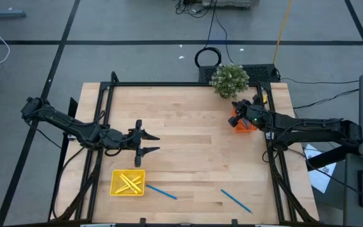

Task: Sort pens & pencils
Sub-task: Put the top right blue pencil into the orange bin, then put the left blue pencil into the orange bin

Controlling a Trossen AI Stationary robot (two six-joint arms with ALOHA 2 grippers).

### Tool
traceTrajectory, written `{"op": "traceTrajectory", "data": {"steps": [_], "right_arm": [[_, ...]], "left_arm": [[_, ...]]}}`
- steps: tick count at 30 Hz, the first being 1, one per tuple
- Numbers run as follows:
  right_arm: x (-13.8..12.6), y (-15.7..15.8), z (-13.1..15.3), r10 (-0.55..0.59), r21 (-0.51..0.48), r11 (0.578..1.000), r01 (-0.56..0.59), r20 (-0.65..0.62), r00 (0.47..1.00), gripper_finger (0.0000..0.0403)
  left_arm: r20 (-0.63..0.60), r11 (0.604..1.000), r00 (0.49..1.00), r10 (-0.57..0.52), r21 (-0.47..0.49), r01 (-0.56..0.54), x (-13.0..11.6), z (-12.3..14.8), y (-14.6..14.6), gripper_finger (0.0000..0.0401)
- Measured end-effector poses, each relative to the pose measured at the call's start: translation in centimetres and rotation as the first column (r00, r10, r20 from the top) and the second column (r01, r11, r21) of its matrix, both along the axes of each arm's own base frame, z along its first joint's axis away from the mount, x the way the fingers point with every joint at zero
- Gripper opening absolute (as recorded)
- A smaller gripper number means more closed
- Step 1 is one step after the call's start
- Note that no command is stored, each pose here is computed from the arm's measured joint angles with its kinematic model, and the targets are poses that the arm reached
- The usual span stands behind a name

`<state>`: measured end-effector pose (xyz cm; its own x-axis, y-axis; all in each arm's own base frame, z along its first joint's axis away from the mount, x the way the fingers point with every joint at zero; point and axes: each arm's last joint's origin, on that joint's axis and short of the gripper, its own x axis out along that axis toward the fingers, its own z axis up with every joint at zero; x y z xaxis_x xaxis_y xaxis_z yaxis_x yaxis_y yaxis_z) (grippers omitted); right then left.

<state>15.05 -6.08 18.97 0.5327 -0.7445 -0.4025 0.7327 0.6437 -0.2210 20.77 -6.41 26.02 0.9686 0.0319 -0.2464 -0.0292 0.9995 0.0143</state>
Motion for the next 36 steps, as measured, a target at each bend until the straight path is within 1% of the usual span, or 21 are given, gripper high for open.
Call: {"op": "traceTrajectory", "data": {"steps": [2,6,9,12,16,19,21,23,25,26,27,29,31,33,35,36], "right_arm": [[0.0,0.0,0.0,-0.013,0.018,1.000,0.013,0.024,1.000,0.0000],[0.0,0.0,-0.1,-0.018,0.028,0.999,0.018,0.023,1.000,0.0002],[0.0,0.0,-0.1,-0.020,0.029,0.999,0.019,0.025,0.999,0.0019],[-0.1,0.0,-0.1,-0.043,0.016,0.999,0.043,0.022,0.999,0.0054],[-0.3,-0.1,0.1,-0.085,-0.009,0.996,0.085,0.023,0.996,0.0114],[-0.5,0.0,0.5,-0.083,-0.016,0.996,0.083,0.049,0.995,0.0154],[-0.5,0.3,1.1,-0.050,-0.008,0.999,0.051,0.095,0.994,0.0174],[-0.4,0.7,2.0,0.039,0.015,0.999,-0.042,0.189,0.981,0.0187],[0.0,1.3,2.7,0.170,0.044,0.981,-0.191,0.297,0.940,0.0195],[0.2,1.7,3.1,0.243,0.053,0.959,-0.278,0.350,0.905,0.0196],[0.5,2.1,3.4,0.320,0.059,0.926,-0.373,0.399,0.859,0.0197],[1.1,3.0,4.0,0.461,0.048,0.836,-0.547,0.478,0.747,0.0198],[1.6,4.0,4.1,0.575,-0.001,0.735,-0.678,0.530,0.623,0.0198],[1.9,5.1,3.6,0.657,-0.074,0.657,-0.751,0.545,0.521,0.0198],[2.0,6.0,2.9,0.717,-0.166,0.608,-0.776,0.535,0.447,0.0198],[1.9,6.3,2.5,0.739,-0.210,0.590,-0.779,0.530,0.417,0.0198]], "left_arm": [[0.000,1.000,1.000,0.000,0.000,0.000,0.0,0.0,0.0,0.0175],[0.000,1.000,1.000,0.000,0.000,0.000,0.0,0.0,0.0,0.0175],[0.000,1.000,1.000,0.000,0.000,0.000,0.0,0.0,0.0,0.0175],[0.000,1.000,1.000,-0.001,0.000,0.001,0.0,0.0,0.0,0.0175],[0.000,1.000,1.000,-0.001,0.000,0.001,0.0,0.0,0.0,0.0175],[0.000,1.000,1.000,-0.001,0.000,0.001,0.0,0.0,0.0,0.0175],[0.000,1.000,1.000,-0.001,0.000,0.001,0.0,0.0,0.0,0.0175],[0.000,1.000,1.000,-0.001,0.000,0.001,0.0,0.0,0.0,0.0175],[0.000,1.000,1.000,-0.001,0.000,0.001,0.0,0.0,0.0,0.0175],[0.000,1.000,1.000,-0.001,0.000,0.001,0.0,0.0,0.0,0.0175],[0.000,1.000,1.000,-0.001,0.000,0.001,0.0,0.0,0.0,0.0175],[0.000,1.000,1.000,-0.001,0.000,0.001,0.0,0.0,0.0,0.0175],[0.000,1.000,1.000,-0.001,0.000,0.001,0.0,0.0,0.0,0.0175],[0.000,1.000,1.000,-0.001,0.000,0.001,0.0,0.0,0.0,0.0175],[-0.001,1.000,1.000,-0.001,0.000,0.001,0.0,0.0,0.0,0.0175],[-0.001,1.000,1.000,-0.001,0.000,0.001,0.0,0.0,0.0,0.0175]]}}
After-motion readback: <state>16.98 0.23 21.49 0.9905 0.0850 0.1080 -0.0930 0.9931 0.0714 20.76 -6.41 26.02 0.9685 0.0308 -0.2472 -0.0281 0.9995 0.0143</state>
